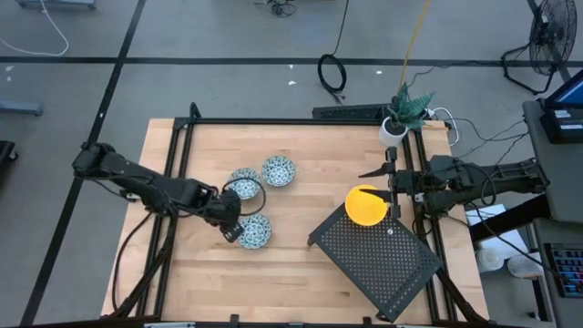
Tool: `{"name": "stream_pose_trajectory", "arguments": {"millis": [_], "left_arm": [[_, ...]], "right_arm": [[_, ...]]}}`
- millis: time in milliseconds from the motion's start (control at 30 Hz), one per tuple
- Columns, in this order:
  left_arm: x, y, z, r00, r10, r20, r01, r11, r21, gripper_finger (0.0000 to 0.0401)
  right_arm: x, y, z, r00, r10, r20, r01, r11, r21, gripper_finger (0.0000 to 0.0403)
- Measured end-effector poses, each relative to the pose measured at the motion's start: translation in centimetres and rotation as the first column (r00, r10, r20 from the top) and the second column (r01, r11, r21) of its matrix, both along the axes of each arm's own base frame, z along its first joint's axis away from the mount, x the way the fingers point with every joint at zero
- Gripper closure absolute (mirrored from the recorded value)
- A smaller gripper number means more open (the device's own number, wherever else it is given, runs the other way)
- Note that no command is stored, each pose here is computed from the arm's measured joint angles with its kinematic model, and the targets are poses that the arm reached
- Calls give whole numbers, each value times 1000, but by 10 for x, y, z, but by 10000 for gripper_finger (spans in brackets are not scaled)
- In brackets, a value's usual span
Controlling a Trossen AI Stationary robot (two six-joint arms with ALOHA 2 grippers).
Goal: Pick & Place Mini bowls
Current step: Put the blue patterned bowl on the shelf
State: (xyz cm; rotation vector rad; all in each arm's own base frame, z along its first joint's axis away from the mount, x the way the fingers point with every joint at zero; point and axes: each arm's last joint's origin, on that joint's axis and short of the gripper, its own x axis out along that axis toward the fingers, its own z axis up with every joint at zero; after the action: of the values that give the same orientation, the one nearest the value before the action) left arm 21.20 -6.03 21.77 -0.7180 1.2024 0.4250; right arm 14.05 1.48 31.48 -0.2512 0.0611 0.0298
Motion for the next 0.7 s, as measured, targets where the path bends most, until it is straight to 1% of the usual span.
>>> {"name": "stream_pose_trajectory", "arguments": {"millis": [167, 367, 533, 700], "left_arm": [[10, 2, -18, 990, 66, -126, -79, 992, -102, 270], [19, 6, -35, 962, 164, -217, -189, 977, -102, 270], [25, 6, -42, 955, 200, -219, -227, 968, -104, 270], [30, 5, -41, 965, 201, -169, -224, 966, -129, 270]], "right_arm": [[-3, 0, 2, 1000, 0, 15, 0, 1000, -4, 254], [-6, -1, 3, 1000, 1, 27, 0, 1000, -6, 254], [-6, -1, 4, 1000, 2, 31, -1, 1000, -30, 254], [-6, -1, 4, 1000, 3, 31, -1, 999, -37, 254]]}}
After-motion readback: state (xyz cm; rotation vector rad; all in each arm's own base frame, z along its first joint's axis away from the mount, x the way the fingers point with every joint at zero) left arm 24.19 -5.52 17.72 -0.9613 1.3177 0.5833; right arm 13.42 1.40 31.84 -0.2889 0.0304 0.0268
